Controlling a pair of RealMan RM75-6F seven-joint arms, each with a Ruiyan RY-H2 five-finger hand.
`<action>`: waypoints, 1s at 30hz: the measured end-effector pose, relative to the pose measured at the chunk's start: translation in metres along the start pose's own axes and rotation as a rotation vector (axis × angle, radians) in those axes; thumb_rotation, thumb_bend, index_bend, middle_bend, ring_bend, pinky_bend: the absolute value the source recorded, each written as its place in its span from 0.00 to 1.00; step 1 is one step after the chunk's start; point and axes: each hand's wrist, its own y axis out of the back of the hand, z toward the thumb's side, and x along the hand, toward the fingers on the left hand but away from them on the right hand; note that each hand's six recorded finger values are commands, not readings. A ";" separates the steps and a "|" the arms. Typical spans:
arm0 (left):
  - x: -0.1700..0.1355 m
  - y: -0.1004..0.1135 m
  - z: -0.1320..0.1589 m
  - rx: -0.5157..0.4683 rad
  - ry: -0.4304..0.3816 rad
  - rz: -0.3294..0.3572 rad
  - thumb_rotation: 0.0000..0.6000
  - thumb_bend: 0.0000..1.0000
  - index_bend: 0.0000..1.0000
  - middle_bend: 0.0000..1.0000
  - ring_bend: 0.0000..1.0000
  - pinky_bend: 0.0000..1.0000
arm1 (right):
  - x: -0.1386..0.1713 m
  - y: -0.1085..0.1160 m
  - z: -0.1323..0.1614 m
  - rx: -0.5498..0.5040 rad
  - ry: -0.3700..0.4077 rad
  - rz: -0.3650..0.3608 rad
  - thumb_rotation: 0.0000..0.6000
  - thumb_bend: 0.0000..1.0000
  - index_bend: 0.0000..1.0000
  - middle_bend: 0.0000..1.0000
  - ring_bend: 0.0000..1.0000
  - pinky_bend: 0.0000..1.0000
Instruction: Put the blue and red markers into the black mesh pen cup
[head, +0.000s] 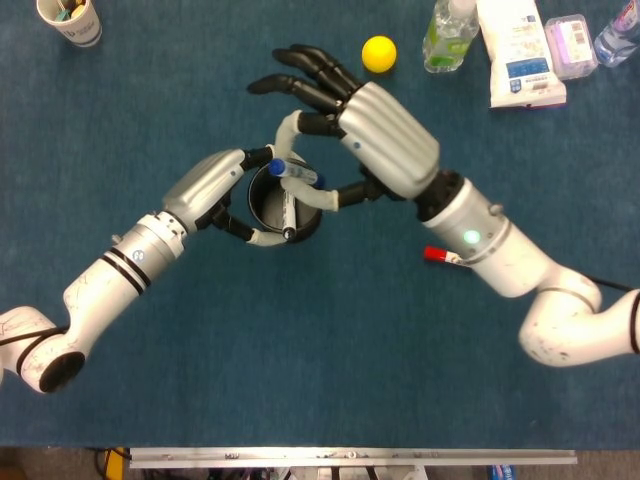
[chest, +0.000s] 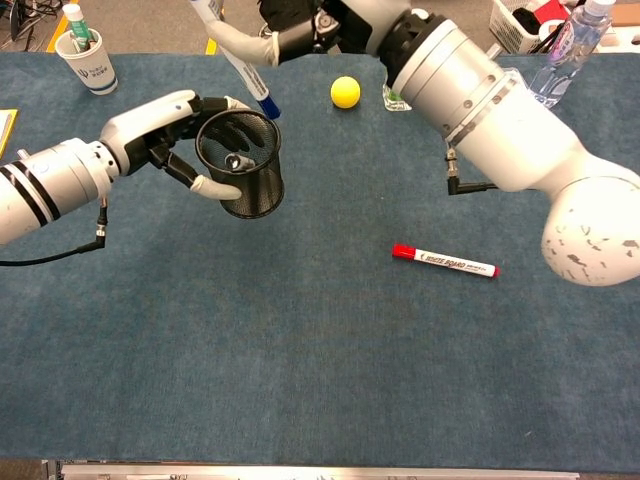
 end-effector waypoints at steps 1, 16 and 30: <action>0.000 0.000 0.001 -0.001 -0.003 0.000 1.00 0.15 0.32 0.34 0.29 0.25 | -0.002 -0.003 0.000 -0.005 -0.001 0.000 1.00 0.36 0.62 0.22 0.04 0.02; -0.001 0.003 0.000 -0.007 -0.003 0.012 1.00 0.15 0.32 0.34 0.29 0.25 | -0.018 -0.038 -0.012 0.052 -0.029 0.041 1.00 0.08 0.07 0.03 0.00 0.00; -0.012 0.014 -0.016 0.054 0.033 0.024 1.00 0.15 0.32 0.34 0.29 0.25 | 0.034 0.030 -0.035 0.210 -0.103 0.015 1.00 0.14 0.32 0.13 0.00 0.00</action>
